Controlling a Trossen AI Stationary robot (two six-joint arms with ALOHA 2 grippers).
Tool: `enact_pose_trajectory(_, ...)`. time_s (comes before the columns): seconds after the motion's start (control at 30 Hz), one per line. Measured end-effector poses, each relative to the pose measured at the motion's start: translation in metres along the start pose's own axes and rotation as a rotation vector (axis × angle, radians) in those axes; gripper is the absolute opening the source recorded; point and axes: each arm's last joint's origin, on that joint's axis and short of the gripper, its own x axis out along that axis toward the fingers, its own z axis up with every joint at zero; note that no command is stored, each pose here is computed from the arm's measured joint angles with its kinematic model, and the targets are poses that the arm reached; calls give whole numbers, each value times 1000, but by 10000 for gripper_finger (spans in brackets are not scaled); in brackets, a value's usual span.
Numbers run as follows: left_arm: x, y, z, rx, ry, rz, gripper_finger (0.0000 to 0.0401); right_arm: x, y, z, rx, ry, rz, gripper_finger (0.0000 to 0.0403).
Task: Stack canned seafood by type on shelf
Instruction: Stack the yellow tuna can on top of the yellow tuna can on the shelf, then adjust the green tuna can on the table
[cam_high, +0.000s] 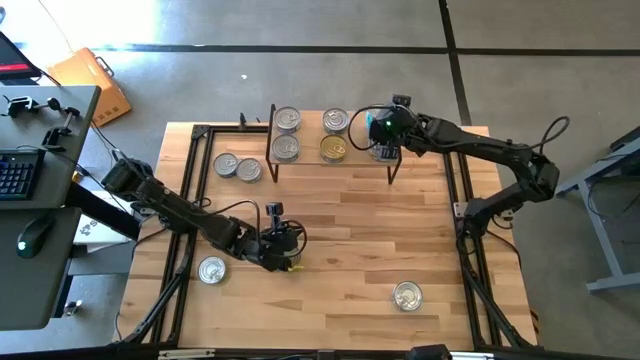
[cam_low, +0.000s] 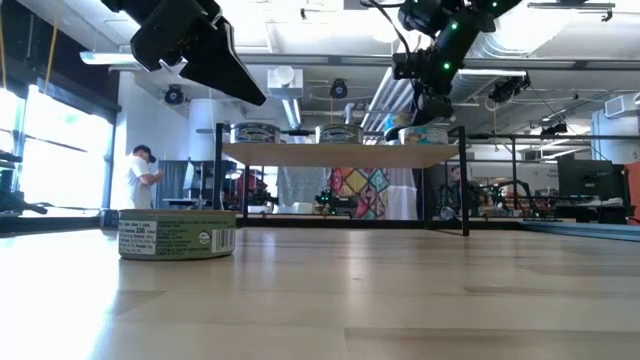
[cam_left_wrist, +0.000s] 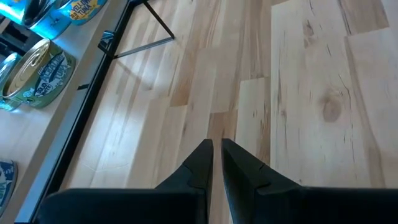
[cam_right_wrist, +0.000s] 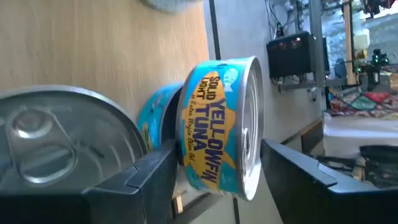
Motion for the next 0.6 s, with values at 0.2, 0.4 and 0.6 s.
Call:
enact_pose_trajectory(0.2,0,0,0,0,0,0,23,-8,-5,-4,-8,85,16,223)
enact_pose_trajectory(0.4,0,0,0,0,0,0,23,-29,-26,1,94,81,32,224)
enact_pose_trajectory(0.6,0,0,0,-5,2,0,23,-58,-43,8,303,24,120,224)
